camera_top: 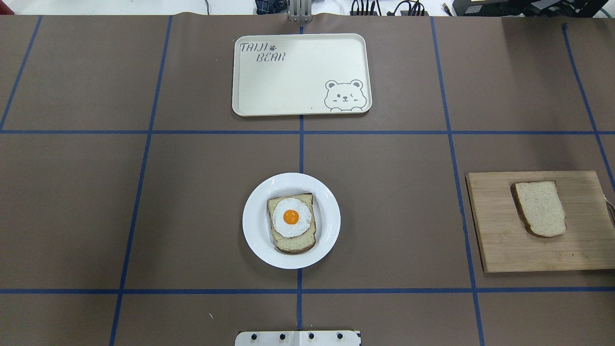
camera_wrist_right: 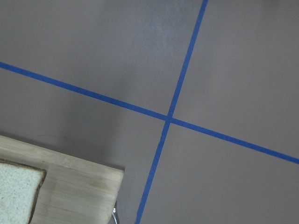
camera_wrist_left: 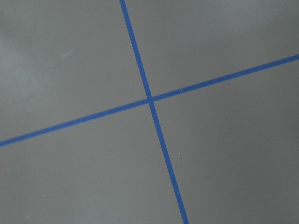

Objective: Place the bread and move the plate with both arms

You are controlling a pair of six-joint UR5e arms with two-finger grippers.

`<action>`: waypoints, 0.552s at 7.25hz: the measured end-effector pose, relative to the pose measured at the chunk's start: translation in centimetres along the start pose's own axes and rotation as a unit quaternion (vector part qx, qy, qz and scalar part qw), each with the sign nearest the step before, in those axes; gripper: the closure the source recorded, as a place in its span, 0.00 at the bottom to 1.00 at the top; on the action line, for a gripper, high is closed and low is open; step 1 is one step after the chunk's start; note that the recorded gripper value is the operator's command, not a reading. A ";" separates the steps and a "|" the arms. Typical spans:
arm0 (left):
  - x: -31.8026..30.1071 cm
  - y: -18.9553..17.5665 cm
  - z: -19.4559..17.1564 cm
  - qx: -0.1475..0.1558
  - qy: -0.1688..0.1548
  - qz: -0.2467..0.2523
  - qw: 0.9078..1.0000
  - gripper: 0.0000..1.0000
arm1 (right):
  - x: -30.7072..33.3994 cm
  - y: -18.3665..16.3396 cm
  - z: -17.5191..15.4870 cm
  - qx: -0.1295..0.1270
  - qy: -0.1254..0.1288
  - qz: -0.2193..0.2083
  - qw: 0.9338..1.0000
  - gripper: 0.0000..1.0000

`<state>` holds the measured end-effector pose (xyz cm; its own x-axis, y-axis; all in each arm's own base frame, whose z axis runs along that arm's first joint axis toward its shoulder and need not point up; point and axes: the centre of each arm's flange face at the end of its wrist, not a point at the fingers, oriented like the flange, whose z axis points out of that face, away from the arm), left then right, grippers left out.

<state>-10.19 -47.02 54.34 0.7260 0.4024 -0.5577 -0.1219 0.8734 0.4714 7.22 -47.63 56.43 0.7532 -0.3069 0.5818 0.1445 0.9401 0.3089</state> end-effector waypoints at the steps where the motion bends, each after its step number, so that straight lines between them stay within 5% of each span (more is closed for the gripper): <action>1: -0.1 -1.2 -0.2 0.023 -0.006 0.022 0.999 0.01 | 0.0 0.2 0.3 0.014 -0.008 -0.010 1.000 0.00; 4: -1.4 -3.4 0.7 0.038 -0.006 0.037 0.999 0.01 | -0.4 0.2 1.2 0.030 -0.074 -0.009 0.997 0.00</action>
<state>-10.31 -50.72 53.95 0.7245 0.4614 -0.5121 -0.1239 0.8180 0.5617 6.13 -47.50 57.15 0.6474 -0.3455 0.6793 0.1149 0.9254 0.3612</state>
